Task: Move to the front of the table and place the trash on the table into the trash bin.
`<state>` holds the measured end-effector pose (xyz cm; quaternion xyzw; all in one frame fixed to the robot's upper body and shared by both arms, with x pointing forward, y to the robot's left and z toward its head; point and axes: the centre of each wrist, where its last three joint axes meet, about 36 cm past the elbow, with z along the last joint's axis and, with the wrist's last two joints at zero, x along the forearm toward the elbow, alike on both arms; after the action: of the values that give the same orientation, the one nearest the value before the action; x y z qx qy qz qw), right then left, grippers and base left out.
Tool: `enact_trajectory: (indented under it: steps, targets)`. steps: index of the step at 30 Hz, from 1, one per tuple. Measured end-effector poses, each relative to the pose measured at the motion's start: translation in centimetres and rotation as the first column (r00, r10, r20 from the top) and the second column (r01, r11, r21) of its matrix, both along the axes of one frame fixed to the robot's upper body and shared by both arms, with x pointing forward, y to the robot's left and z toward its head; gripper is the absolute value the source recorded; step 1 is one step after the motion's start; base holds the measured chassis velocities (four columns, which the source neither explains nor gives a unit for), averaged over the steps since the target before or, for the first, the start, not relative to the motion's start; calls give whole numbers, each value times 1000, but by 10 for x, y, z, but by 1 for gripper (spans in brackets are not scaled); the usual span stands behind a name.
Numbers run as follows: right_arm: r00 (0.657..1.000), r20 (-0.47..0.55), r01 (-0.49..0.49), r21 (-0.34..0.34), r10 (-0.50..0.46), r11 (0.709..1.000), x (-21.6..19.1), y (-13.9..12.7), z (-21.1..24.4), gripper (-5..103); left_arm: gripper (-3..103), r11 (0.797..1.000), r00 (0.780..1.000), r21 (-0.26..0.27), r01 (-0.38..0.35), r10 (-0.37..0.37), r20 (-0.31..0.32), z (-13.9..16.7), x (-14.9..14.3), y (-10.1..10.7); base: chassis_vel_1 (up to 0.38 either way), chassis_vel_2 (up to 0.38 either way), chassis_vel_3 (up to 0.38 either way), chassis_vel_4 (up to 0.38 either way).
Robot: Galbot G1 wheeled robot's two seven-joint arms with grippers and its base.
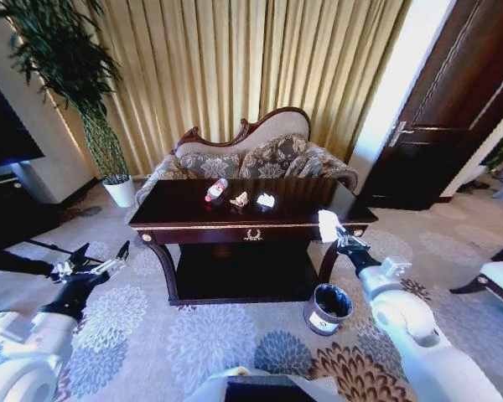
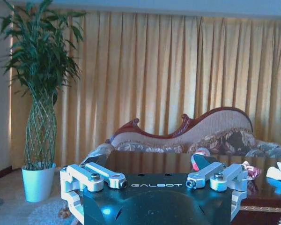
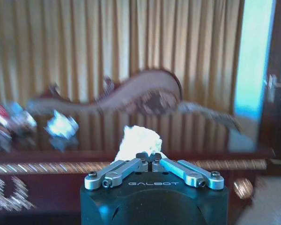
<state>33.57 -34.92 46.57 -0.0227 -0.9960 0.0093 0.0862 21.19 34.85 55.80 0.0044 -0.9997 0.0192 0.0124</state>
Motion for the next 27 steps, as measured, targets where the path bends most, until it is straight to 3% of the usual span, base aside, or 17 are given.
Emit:
enact_trajectory:
  steps: [7,10,11,15,23,27]
  targets:
    - [979,-158,115,-80,-126,990,20,-44,-68,0,100,1000,1000,-1,0,0,3,0,0,0,-28,29,31,-24]
    - [934,-274,198,-134,-228,971,29,-80,-120,0,100,1000,1000,1,-4,4,3,-1,-2,1,0,0,0,0]
    - [934,-274,198,-134,-228,971,29,-80,-120,0,100,1000,1000,1,-4,4,3,-1,-2,1,0,0,0,0]
    - [866,-380,261,-211,-325,942,35,-111,-173,0,100,1000,1000,-8,9,-8,9,-3,-2,-1,0,0,0,0]
    - [799,-453,285,-295,-396,912,58,-120,-229,0,100,1000,1000,-6,0,0,8,-4,-5,0,0,0,0,0]
    - [758,-457,333,-342,-465,879,82,-120,-252,0,100,1000,1000,3,-13,13,17,-4,-8,3,0,0,0,0]
